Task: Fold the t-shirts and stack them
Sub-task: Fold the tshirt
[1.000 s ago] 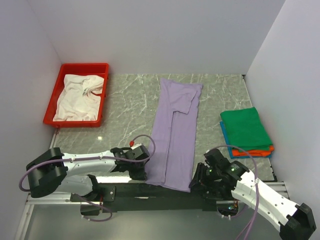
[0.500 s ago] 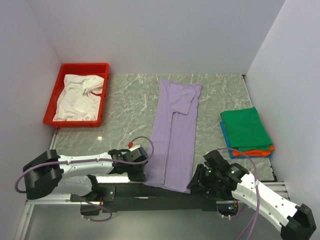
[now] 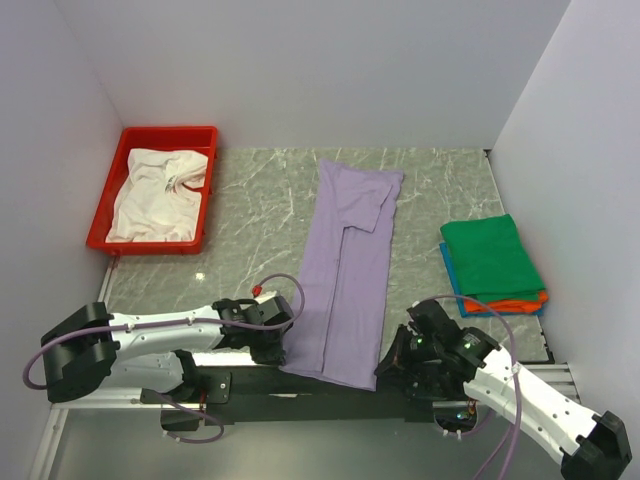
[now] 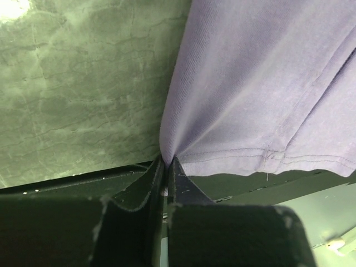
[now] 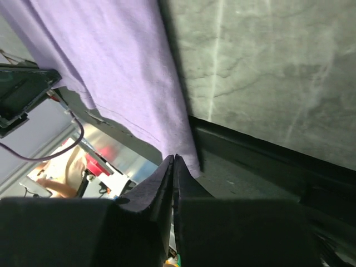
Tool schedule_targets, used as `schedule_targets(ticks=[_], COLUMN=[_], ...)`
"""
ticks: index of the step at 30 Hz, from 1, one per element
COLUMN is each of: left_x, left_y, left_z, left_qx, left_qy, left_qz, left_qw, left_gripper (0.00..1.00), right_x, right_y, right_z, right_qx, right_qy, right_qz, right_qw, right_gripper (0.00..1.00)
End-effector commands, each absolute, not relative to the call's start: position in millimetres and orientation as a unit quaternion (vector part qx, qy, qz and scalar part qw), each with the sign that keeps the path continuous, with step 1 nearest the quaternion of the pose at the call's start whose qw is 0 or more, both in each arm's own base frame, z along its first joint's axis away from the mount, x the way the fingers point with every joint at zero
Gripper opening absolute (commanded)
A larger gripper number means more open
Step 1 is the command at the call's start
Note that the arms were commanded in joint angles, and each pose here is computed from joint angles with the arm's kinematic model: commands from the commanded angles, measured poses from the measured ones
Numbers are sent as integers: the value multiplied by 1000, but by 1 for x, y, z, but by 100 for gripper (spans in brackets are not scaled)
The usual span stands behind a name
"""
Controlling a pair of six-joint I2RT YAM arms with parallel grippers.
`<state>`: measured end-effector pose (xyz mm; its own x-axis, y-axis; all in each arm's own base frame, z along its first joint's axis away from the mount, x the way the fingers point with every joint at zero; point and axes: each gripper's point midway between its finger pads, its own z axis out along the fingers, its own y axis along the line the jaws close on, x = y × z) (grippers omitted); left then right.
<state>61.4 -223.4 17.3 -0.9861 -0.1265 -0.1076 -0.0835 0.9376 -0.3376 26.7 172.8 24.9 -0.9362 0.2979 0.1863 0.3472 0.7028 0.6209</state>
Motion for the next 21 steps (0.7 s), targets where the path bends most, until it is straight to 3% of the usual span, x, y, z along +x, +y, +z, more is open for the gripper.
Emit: schedule_targets(ticks=[1, 4, 5, 8, 21], left_x=[63, 63, 62, 61, 61], left_y=[-227, -227, -226, -224, -221], left_z=[30, 31, 30, 28, 24], left_qx=[-36, -34, -32, -35, -39], left_qy=[982, 982, 983, 982, 983], left_qz=[-173, -170, -169, -169, -166], left_qw=[72, 71, 71, 70, 69], left_gripper=[1, 1, 1, 1, 1], right_x=[40, 40, 39, 34, 18], right_y=[182, 172, 171, 172, 179], right_z=[44, 41, 41, 44, 24], right_qx=[-165, -156, -155, -153, -145], right_qy=[-915, -928, -929, -926, -937], right_qz=[-367, -340, -336, -346, -316], right_qw=[5, -5, -6, 3, 33], right_gripper=[7, 16, 29, 55, 55])
